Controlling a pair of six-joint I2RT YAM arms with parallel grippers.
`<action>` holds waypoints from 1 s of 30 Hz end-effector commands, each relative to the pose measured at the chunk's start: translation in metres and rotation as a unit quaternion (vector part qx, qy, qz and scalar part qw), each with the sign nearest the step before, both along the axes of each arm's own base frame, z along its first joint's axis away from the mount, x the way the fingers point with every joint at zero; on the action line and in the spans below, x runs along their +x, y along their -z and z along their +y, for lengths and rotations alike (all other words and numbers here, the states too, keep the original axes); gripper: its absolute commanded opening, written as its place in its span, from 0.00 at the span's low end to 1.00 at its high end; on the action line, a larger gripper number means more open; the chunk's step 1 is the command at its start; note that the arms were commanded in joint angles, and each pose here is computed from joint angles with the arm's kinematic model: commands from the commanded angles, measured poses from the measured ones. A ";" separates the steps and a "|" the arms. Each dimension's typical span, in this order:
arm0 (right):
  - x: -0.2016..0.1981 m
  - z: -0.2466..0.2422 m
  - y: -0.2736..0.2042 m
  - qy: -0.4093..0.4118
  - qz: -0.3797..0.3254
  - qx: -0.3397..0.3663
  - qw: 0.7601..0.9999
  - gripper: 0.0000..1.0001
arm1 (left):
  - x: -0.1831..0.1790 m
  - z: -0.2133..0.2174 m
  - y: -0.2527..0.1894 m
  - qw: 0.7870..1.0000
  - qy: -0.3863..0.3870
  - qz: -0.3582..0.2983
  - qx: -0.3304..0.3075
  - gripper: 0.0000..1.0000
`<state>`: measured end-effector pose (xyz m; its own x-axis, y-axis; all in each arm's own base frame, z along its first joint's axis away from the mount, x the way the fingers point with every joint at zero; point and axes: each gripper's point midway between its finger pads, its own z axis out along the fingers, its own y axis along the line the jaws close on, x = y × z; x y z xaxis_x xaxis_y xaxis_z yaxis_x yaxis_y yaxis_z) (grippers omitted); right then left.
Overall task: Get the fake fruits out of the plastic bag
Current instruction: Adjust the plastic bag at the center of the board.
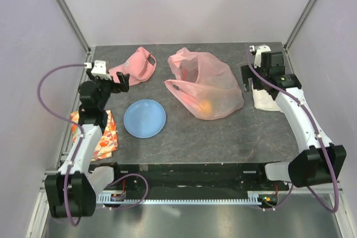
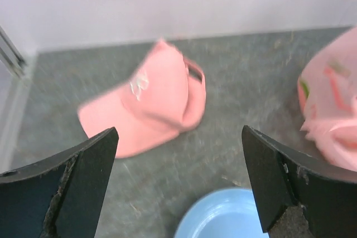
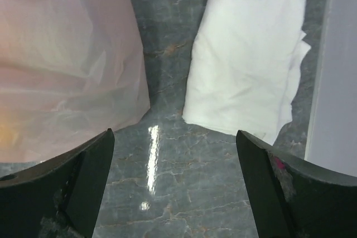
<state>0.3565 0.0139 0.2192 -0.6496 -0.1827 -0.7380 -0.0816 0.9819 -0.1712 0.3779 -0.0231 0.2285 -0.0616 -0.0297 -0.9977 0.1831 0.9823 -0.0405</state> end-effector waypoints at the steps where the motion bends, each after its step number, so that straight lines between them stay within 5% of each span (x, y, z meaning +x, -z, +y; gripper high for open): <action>1: 0.022 0.024 -0.020 -0.057 -0.001 0.029 0.998 0.98 | -0.027 0.002 -0.023 0.997 0.009 0.056 0.047 0.99; 6: 0.060 0.066 -0.061 -0.161 -0.037 0.080 0.983 0.98 | -0.062 -0.018 -0.056 0.993 0.070 0.071 0.057 0.99; 12: 0.107 0.109 -0.098 -0.201 -0.087 0.115 0.969 0.98 | -0.095 -0.074 -0.095 0.971 0.223 0.079 -0.019 0.99; 15: 0.130 0.138 -0.118 -0.220 -0.116 0.113 0.962 0.98 | -0.071 -0.079 -0.095 0.962 0.218 0.137 -0.086 0.94; 20: 0.146 0.196 -0.122 -0.280 -0.127 0.138 0.942 0.98 | -0.034 -0.102 -0.078 0.913 0.264 0.249 -0.184 0.88; 25: 0.128 0.250 -0.121 -0.358 -0.121 0.150 0.914 0.98 | 0.000 -0.118 -0.051 0.906 0.251 0.290 -0.179 0.89; 30: 0.099 0.263 -0.126 -0.413 -0.104 0.167 0.889 0.98 | 0.003 -0.153 -0.005 0.869 0.280 0.363 -0.184 0.89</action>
